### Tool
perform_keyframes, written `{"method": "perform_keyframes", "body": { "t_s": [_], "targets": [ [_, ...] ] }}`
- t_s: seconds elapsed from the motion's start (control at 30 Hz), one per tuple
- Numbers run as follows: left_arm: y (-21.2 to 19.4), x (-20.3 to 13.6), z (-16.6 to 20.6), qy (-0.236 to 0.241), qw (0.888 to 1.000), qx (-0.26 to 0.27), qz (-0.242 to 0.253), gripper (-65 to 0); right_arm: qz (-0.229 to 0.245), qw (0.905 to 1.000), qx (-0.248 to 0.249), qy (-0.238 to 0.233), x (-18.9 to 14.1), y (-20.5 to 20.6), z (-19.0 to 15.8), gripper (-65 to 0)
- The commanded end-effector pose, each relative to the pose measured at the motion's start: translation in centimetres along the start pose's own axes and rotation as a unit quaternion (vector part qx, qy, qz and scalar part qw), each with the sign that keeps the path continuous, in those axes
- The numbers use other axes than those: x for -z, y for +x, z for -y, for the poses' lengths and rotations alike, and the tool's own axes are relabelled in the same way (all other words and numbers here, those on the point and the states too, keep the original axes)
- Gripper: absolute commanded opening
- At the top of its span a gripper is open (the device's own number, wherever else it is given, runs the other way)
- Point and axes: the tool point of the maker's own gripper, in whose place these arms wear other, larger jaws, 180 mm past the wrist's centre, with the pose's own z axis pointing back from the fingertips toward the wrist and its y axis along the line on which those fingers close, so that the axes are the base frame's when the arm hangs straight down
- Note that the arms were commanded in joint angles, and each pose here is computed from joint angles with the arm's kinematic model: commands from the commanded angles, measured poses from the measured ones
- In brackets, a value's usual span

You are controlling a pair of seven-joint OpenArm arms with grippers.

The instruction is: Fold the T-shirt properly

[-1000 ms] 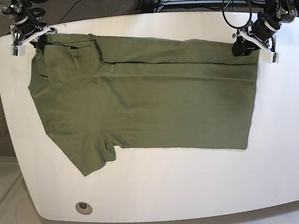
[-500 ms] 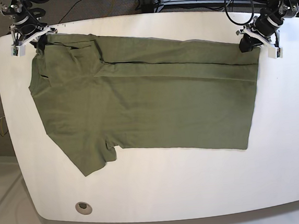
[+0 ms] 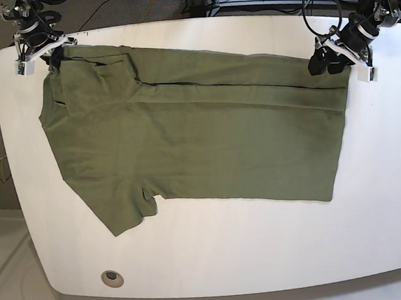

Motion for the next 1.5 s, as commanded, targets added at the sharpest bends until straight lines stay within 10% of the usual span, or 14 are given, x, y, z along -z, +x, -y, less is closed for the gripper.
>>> {"method": "perform_keyframes", "body": {
  "t_s": [0.0,0.23,0.3,0.5,0.97,1.47],
  "targets": [
    [0.5,0.0,-0.4,0.007,1.000,0.008,0.002,-38.5,0.010,0.9999,-0.007,-0.003,-0.3,0.7,0.3,-65.0],
    [0.4,-0.1,-0.5,0.010,1.000,0.007,0.001,-42.8,0.011,0.9999,-0.005,-0.001,-0.3,0.8,0.3,-60.6],
    [0.6,-0.1,-0.6,0.016,1.000,0.014,0.001,-42.5,0.011,0.9999,-0.005,-0.002,-0.4,0.8,0.5,-38.9],
    [1.1,-0.4,-1.1,0.023,1.000,0.012,0.011,-40.6,0.024,0.9997,0.003,-0.003,-0.9,1.5,0.9,-27.5],
    [1.7,-0.7,-1.5,0.031,0.999,0.010,0.018,-55.9,0.028,0.9996,-0.007,-0.008,-1.2,2.1,1.2,-52.8],
    [2.3,-0.3,-0.6,0.013,1.000,0.006,0.025,-40.3,0.046,0.9989,0.003,0.001,0.6,4.0,0.5,-64.5]
  ]
}}
